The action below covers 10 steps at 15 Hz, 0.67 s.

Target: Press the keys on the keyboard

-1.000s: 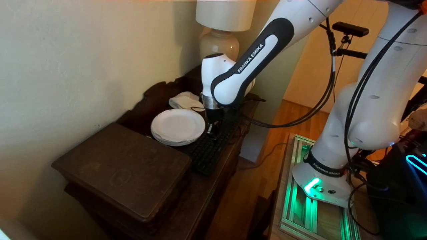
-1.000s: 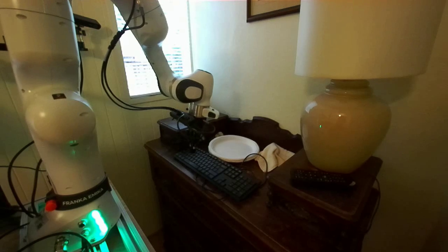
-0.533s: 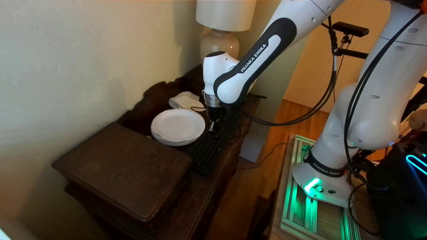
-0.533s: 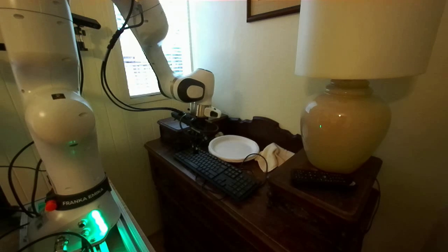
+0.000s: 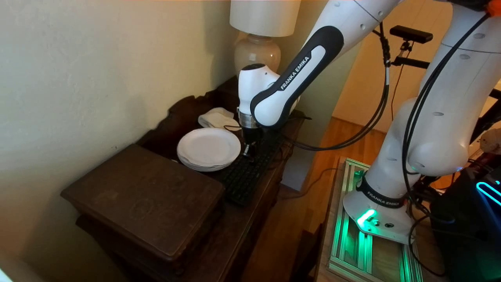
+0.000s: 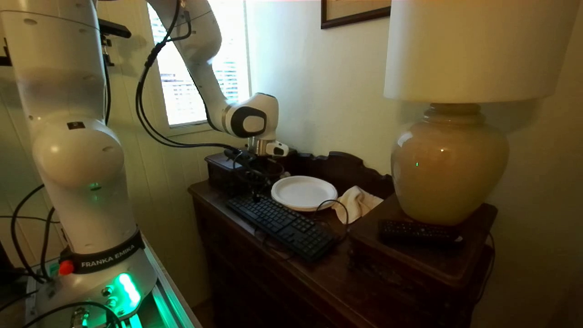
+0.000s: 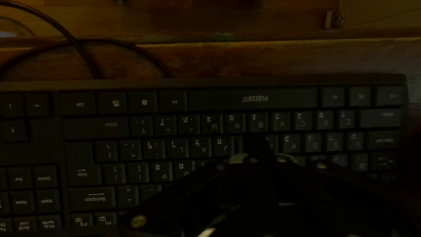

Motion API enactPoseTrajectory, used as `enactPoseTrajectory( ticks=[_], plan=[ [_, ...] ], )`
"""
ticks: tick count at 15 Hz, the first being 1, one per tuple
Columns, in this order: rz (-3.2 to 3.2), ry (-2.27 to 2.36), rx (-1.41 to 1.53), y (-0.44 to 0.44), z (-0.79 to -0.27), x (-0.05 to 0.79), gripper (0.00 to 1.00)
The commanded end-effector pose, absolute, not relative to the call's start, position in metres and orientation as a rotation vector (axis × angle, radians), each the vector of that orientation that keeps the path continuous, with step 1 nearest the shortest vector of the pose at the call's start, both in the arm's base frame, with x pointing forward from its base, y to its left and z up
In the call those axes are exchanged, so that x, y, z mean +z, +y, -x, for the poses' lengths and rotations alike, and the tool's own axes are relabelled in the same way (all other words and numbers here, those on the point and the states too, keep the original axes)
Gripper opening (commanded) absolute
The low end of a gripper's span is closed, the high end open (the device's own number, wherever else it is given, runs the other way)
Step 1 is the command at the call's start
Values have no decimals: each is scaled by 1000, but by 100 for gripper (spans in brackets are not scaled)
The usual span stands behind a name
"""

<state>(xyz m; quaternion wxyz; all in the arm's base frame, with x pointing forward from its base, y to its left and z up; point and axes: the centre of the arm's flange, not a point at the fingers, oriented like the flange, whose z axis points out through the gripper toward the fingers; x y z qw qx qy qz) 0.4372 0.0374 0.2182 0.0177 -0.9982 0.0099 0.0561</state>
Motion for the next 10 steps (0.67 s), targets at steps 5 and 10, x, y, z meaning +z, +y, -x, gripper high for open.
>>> enactPoseTrajectory(
  ticks=[5, 10],
  plan=[
    [3090, 97, 187, 40, -432, 196, 0],
    [3097, 97, 186, 40, -434, 185, 0]
  ],
)
